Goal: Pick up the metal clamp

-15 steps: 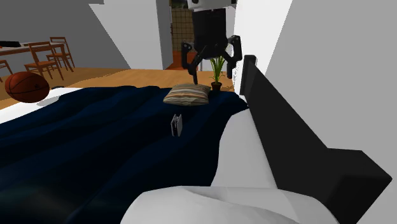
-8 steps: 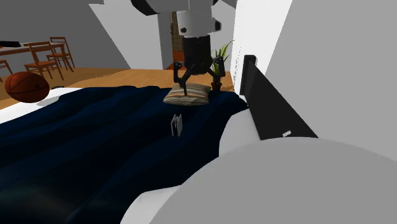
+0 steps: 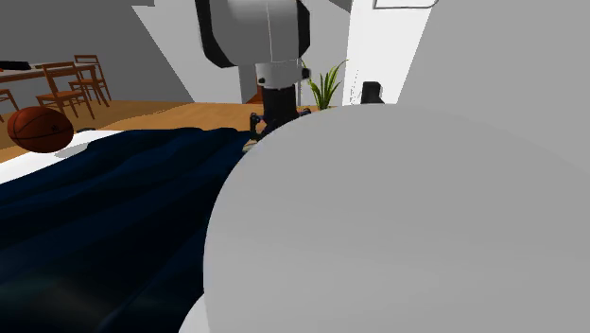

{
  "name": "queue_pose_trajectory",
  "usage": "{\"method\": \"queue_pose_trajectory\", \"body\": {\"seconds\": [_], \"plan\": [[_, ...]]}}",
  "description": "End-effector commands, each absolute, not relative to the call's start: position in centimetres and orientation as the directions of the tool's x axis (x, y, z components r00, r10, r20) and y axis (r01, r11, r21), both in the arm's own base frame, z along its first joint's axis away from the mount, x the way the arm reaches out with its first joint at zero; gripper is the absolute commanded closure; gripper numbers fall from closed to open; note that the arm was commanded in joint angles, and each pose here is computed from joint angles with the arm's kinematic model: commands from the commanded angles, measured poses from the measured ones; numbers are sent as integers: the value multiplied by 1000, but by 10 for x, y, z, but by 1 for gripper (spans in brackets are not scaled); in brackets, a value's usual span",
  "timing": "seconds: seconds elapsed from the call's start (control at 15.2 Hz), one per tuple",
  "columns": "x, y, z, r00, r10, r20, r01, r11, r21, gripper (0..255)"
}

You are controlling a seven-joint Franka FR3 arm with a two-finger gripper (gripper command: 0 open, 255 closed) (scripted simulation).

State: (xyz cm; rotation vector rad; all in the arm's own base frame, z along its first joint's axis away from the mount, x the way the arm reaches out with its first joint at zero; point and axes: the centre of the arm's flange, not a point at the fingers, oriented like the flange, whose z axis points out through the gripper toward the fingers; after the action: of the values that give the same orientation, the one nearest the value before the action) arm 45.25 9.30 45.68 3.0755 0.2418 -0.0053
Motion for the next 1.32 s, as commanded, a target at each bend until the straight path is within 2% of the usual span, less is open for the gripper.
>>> {"method": "queue_pose_trajectory", "body": {"seconds": [0.0, 1.25], "plan": [[470, 102, 439, 989, 146, -9, 146, -988, 49, 0], [641, 182, 275, 998, 57, -34, 56, -998, -15, 0]]}}
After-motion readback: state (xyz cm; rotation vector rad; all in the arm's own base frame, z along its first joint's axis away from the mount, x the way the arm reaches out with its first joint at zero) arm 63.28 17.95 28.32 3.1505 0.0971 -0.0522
